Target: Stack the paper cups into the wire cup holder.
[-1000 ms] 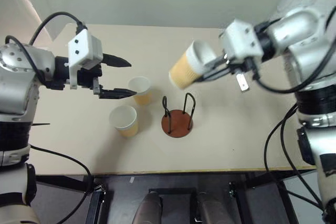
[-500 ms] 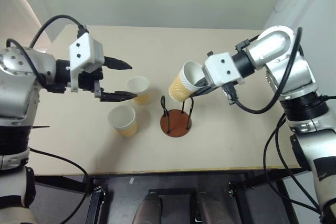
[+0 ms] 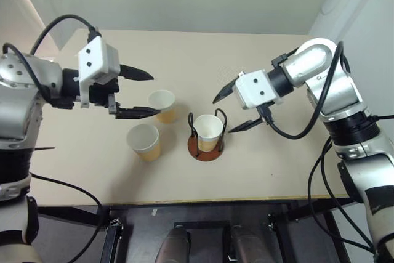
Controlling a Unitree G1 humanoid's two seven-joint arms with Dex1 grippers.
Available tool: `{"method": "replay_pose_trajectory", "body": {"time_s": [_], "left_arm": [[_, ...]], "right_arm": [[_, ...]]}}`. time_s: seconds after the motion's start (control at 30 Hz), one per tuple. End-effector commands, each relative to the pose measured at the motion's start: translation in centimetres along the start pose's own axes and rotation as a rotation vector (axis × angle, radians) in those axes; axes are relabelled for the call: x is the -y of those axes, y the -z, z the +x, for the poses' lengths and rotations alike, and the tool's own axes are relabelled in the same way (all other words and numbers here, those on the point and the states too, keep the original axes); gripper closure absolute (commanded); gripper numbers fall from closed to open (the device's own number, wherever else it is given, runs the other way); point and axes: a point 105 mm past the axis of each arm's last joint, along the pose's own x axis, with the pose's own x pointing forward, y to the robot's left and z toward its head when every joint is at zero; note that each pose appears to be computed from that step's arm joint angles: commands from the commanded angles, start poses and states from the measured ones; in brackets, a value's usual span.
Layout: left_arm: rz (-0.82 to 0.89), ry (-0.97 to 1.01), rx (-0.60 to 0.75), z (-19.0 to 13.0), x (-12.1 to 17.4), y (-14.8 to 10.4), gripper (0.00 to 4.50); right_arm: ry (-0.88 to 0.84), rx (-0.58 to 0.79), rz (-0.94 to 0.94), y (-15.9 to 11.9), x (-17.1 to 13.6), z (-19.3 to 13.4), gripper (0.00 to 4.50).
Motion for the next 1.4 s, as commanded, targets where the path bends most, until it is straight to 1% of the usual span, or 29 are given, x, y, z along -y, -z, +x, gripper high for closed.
{"method": "replay_pose_trajectory", "body": {"time_s": [0.03,0.1,0.17,0.23,0.33,0.4,0.47,0.57,0.7,0.77,0.83,0.93,0.97,1.0,1.2,1.23,1.3,1.4], "left_arm": [[0.054,0.117,-0.06,-1.3,1.4,-0.4,0.0],[0.057,0.247,-0.099,-1.7,3.2,-0.2,0.0],[0.064,0.328,-0.152,-1.7,4.3,0.3,0.0],[0.059,0.384,-0.192,-1.4,5.1,1.0,0.0],[0.066,0.446,-0.28,-0.9,5.9,3.0,0.0],[0.086,0.447,-0.322,-0.5,5.4,4.1,0.0],[0.108,0.442,-0.334,0.0,5.0,4.5,0.0],[0.136,0.459,-0.322,0.7,5.0,4.1,0.0],[0.163,0.471,-0.376,1.3,4.8,5.5,0.0],[0.164,0.494,-0.379,1.6,5.3,5.8,0.36],[0.171,0.528,-0.396,1.8,6.0,6.3,0.85],[0.199,0.553,-0.43,2.1,6.6,7.2,1.89],[0.199,0.543,-0.427,2.4,6.5,7.3,2.12],[0.202,0.542,-0.424,2.6,6.5,7.3,2.54],[0.21,0.545,-0.408,3.0,6.7,6.9,4.46],[0.218,0.534,-0.415,2.8,6.4,6.8,4.46],[0.228,0.503,-0.388,2.4,5.5,5.8,4.46],[0.259,0.428,-0.309,1.6,3.5,2.8,4.46]], "right_arm": [[0.152,0.177,0.082,-2.1,1.9,-2.1,0.04],[0.16,0.309,0.152,-3.5,1.8,-2.5,0.04],[0.11,0.444,0.224,-5.4,0.7,-2.4,0.04],[0.067,0.492,0.265,-6.1,-0.7,-1.8,0.04],[0.13,0.449,0.348,-5.0,-1.0,-0.3,0.04],[0.157,0.428,0.382,-4.4,-1.2,0.2,0.04],[0.176,0.41,0.399,-4.0,-1.4,0.4,0.04],[0.209,0.392,0.423,-3.6,-1.5,0.3,0.04],[0.245,0.382,0.447,-3.5,-1.7,0.0,0.04],[0.261,0.363,0.448,-3.3,-1.8,0.0,0.0],[0.28,0.354,0.45,-3.3,-1.7,-0.2,0.0],[0.306,0.345,0.454,-3.1,-1.5,-0.6,0.0],[0.311,0.337,0.453,-3.0,-1.5,-0.7,0.0],[0.313,0.332,0.453,-2.9,-1.5,-0.8,0.0],[0.337,0.317,0.448,-2.6,-1.2,-1.1,0.0],[0.341,0.314,0.446,-2.6,-1.1,-1.3,0.0],[0.342,0.313,0.447,-2.5,-1.2,-1.9,0.0],[0.298,0.308,0.447,-1.9,-2.8,-3.5,0.0]]}}
